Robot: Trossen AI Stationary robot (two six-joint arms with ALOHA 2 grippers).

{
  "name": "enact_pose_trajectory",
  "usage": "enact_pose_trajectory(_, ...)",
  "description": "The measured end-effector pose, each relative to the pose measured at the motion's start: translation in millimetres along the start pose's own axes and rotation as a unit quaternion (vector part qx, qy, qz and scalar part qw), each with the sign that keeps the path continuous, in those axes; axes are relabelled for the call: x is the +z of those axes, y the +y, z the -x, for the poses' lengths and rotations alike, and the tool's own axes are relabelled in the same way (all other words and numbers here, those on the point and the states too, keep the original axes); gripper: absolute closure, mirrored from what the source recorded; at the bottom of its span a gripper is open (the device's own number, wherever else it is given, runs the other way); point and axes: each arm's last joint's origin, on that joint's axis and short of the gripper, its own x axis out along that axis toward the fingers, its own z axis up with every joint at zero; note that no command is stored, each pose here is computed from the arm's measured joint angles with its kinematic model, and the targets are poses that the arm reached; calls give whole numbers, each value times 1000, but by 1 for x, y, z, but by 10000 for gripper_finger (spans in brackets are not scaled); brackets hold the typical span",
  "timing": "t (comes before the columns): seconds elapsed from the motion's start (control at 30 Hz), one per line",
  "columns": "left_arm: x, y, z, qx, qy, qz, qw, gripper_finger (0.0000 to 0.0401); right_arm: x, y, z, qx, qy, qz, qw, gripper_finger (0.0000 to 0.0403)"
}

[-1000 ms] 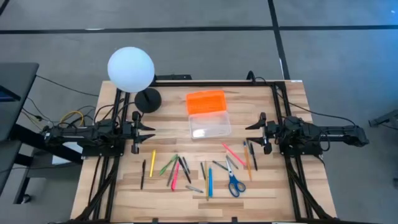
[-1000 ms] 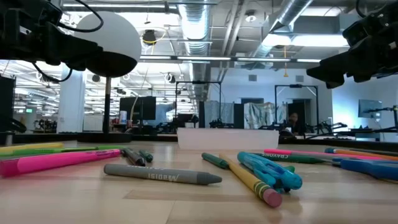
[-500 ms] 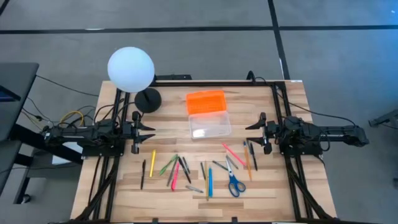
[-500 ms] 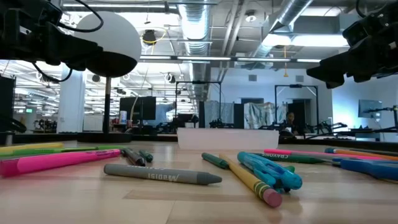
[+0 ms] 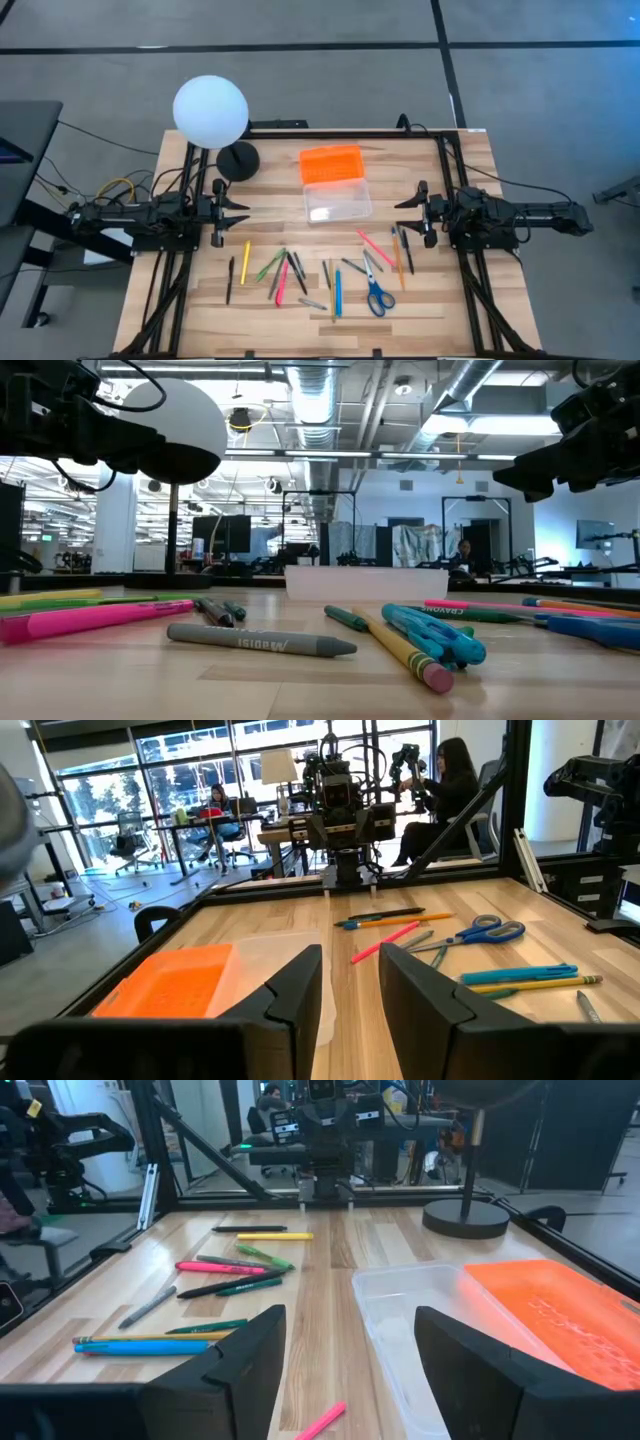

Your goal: Pick & place school supplies into a supply box

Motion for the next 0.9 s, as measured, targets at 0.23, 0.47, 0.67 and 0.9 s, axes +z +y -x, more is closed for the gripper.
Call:
enact_pose_trajectory(0.23,0,0,0,0,0,0,1000,304,0,0,0,0,0,0,1000,187)
enact_pose_trajectory(0.47,0,0,0,0,0,0,1000,304,0,0,0,0,0,0,1000,187)
enact_pose_trajectory(0.67,0,0,0,0,0,40,999,304,0,0,0,0,-1,0,1000,187)
enact_pose_trajectory(0.9,1,0,0,0,-7,82,997,304,4,2,0,8,-19,-2,1000,187)
